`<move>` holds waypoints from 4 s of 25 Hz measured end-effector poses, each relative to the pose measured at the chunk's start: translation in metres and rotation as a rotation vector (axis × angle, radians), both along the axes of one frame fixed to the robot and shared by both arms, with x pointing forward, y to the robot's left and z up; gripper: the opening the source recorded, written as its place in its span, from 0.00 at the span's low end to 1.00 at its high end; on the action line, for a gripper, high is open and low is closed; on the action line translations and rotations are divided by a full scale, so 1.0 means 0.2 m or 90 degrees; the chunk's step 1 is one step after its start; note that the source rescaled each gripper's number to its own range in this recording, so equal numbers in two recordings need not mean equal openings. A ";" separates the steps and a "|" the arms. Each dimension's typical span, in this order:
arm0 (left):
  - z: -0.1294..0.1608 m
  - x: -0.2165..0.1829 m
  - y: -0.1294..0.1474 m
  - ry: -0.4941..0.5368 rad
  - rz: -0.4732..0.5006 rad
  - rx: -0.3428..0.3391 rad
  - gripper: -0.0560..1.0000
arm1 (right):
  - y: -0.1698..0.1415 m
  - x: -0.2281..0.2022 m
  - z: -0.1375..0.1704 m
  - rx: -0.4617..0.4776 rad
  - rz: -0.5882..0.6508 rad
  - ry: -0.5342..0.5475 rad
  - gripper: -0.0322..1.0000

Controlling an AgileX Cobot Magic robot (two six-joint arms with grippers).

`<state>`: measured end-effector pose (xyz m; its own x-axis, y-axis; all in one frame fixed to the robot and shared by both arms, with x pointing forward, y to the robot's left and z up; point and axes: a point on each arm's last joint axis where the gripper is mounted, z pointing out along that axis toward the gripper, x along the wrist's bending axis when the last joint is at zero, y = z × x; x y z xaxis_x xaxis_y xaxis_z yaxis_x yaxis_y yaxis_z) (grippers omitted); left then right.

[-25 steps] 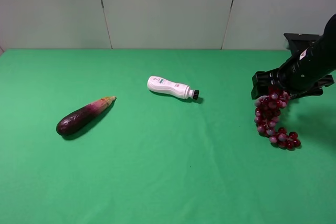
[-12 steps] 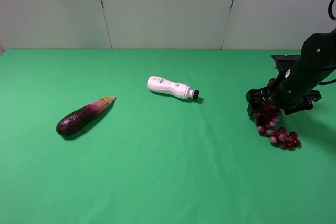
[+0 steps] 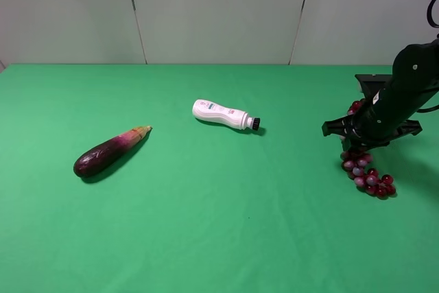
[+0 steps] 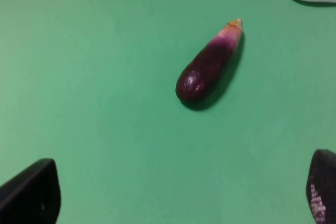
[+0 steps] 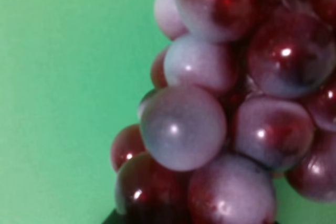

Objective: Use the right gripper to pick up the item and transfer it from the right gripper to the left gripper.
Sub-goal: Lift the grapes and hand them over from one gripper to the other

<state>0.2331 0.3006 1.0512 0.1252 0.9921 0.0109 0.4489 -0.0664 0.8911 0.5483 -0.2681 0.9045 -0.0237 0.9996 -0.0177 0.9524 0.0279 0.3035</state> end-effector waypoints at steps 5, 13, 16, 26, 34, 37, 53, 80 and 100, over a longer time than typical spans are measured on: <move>0.00 0.00 0.00 0.000 0.000 0.000 0.96 | -0.01 0.00 0.00 -0.011 0.003 0.006 0.06; 0.00 0.00 0.00 0.000 0.000 0.000 0.96 | -0.03 -0.01 0.04 -0.049 0.039 0.027 0.05; 0.00 0.00 0.00 0.000 0.000 0.000 0.96 | -0.03 -0.01 0.16 -0.059 0.046 0.004 0.05; 0.00 0.00 0.00 0.000 0.000 0.000 0.96 | 0.08 -0.14 0.49 -0.075 0.157 -0.068 0.05; 0.00 0.00 0.00 0.000 0.000 0.000 0.96 | 0.37 -0.31 0.69 -0.070 0.340 -0.154 0.05; 0.00 0.00 0.00 0.000 0.000 0.000 0.96 | 0.50 -0.36 0.78 -0.065 0.409 -0.175 0.05; 0.00 0.00 0.00 0.000 0.000 0.000 0.96 | 0.93 -0.60 1.02 -0.017 0.697 -0.316 0.05; 0.06 0.13 -0.06 0.012 -0.108 0.060 0.96 | 1.04 -0.59 0.88 0.011 0.821 -0.253 0.05; -0.10 0.79 -0.40 -0.012 -0.655 0.158 0.96 | 1.02 -0.61 0.86 -0.044 0.929 -0.232 0.05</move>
